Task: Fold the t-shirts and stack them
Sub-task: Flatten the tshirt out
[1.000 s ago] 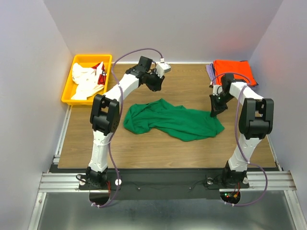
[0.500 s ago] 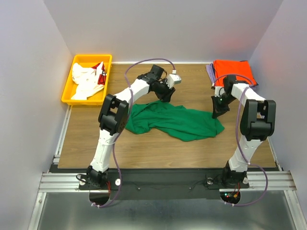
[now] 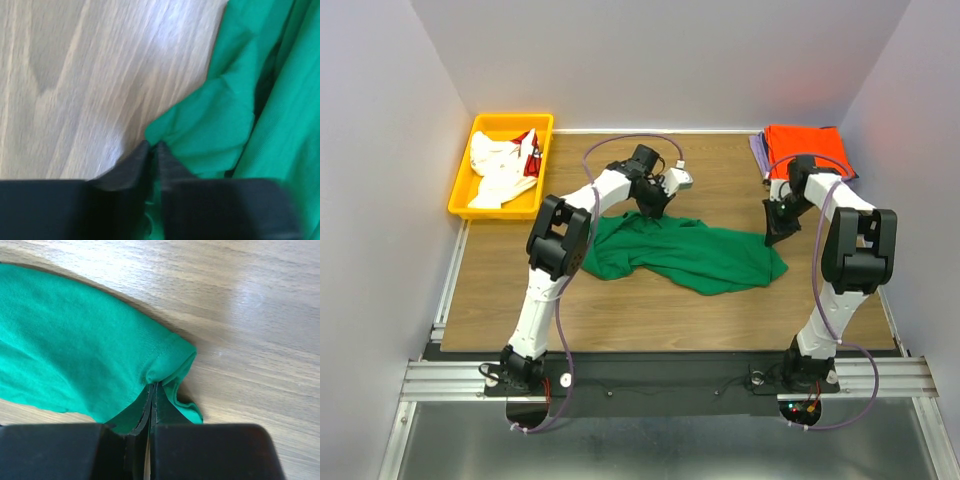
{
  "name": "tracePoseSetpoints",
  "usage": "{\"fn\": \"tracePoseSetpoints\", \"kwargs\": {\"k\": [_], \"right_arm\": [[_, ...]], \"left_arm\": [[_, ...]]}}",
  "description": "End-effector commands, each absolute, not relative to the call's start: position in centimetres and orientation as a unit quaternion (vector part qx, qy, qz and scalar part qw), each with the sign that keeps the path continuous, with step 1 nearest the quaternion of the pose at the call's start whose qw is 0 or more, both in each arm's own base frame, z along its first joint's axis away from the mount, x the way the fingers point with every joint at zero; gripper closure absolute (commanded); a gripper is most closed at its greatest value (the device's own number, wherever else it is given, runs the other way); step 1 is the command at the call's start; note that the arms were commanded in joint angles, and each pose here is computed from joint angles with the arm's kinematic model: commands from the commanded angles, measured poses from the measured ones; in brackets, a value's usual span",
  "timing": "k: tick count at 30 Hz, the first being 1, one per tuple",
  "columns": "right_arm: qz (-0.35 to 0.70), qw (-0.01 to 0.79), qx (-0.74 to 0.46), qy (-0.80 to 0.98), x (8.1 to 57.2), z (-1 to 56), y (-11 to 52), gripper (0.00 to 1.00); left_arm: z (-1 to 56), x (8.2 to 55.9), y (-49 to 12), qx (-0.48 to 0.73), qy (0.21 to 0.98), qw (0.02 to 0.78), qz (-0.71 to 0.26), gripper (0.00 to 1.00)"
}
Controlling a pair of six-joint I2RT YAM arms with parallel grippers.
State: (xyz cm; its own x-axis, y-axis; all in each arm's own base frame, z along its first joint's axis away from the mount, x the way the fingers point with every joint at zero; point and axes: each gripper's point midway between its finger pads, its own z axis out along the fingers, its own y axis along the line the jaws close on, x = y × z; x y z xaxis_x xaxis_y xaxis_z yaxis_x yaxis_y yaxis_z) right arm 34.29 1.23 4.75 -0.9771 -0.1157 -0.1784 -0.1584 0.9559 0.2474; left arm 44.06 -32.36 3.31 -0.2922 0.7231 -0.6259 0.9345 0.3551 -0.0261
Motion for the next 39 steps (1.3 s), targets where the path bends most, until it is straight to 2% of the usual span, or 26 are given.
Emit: {"fn": "tracePoseSetpoints", "kwargs": {"k": [1,2,7,11,15,18,19,21,22,24,25,27,29,30,31,32,33,36,37,39], "right_arm": [[0.118,0.135,-0.078,0.981,36.5,7.8,0.4,0.99],[0.12,0.141,-0.079,0.98,36.9,8.1,0.5,0.99],[0.135,0.186,-0.087,0.969,40.0,10.7,1.1,1.0],[0.13,0.257,-0.097,0.953,44.5,15.7,0.9,1.0],[0.104,0.321,-0.11,0.935,47.6,21.0,0.2,0.99],[0.083,0.367,-0.125,0.918,48.6,24.8,-0.3,0.99],[0.077,0.389,-0.135,0.908,48.3,26.9,-0.3,1.0],[0.082,0.401,-0.167,0.897,47.0,28.2,0.3,0.99],[0.087,0.4,-0.179,0.895,45.2,28.5,0.7,0.99],[0.089,0.402,-0.224,0.883,42.1,28.8,1.4,1.0],[0.097,0.376,-0.235,0.891,41.5,26.5,1.6,0.99],[0.115,0.313,-0.283,0.899,36.4,22.2,2.2,1.0],[0.138,0.232,-0.319,0.909,30.9,17.4,3.0,0.92],[0.131,0.197,-0.35,0.906,29.1,15.7,3.0,0.86],[0.132,0.169,-0.355,0.91,27.4,14.6,2.8,0.69],[0.129,0.155,-0.36,0.911,26.3,13.9,2.5,0.58],[0.114,0.135,-0.364,0.914,25.0,13.1,1.7,0.41],[0.094,0.14,-0.364,0.916,24.9,13.7,1.1,0.18],[0.093,0.147,-0.363,0.915,25.3,14.1,1.2,0.13],[0.103,0.147,-0.347,0.92,26.6,14.1,1.5,0.11]], "left_arm": [[5.0,44.3,-29.3,0.527,0.787,0.255,-0.195,0.96],[5.5,44.7,-29.2,0.524,0.787,0.26,-0.195,1.0],[13.2,49.7,-28.3,0.481,0.781,0.345,-0.201,1.0],[22.5,54.3,-25.9,0.433,0.759,0.455,-0.173,1.0],[31.6,55.2,-23.3,0.399,0.719,0.55,-0.149,1.0],[35.5,54.6,-21.5,0.386,0.701,0.584,-0.135,1.0],[38.4,53.5,-20.3,0.384,0.685,0.605,-0.132,1.0],[38.6,52.1,-19.2,0.39,0.685,0.601,-0.13,1.0],[40.4,50.2,-18.5,0.406,0.67,0.611,-0.116,1.0],[39.1,47.0,-17.8,0.438,0.671,0.589,-0.108,1.0],[38.1,45.8,-17.7,0.441,0.677,0.577,-0.117,1.0],[33.8,41.8,-17.6,0.479,0.685,0.53,-0.141,1.0],[30.0,38.4,-18.3,0.509,0.689,0.488,-0.171,1.0],[25.2,35.8,-18.3,0.523,0.708,0.434,-0.193,1.0],[23.5,33.1,-18.0,0.535,0.713,0.404,-0.203,1.0],[21.5,31.3,-17.9,0.561,0.706,0.38,-0.206,1.0],[17.1,28.4,-17.2,0.564,0.724,0.327,-0.223,1.0],[12.0,23.3,-14.5,0.584,0.74,0.257,-0.214,1.0],[11.1,22.6,-13.8,0.586,0.745,0.243,-0.208,0.97],[9.2,21.3,-12.5,0.587,0.755,0.218,-0.196,0.86]]}}
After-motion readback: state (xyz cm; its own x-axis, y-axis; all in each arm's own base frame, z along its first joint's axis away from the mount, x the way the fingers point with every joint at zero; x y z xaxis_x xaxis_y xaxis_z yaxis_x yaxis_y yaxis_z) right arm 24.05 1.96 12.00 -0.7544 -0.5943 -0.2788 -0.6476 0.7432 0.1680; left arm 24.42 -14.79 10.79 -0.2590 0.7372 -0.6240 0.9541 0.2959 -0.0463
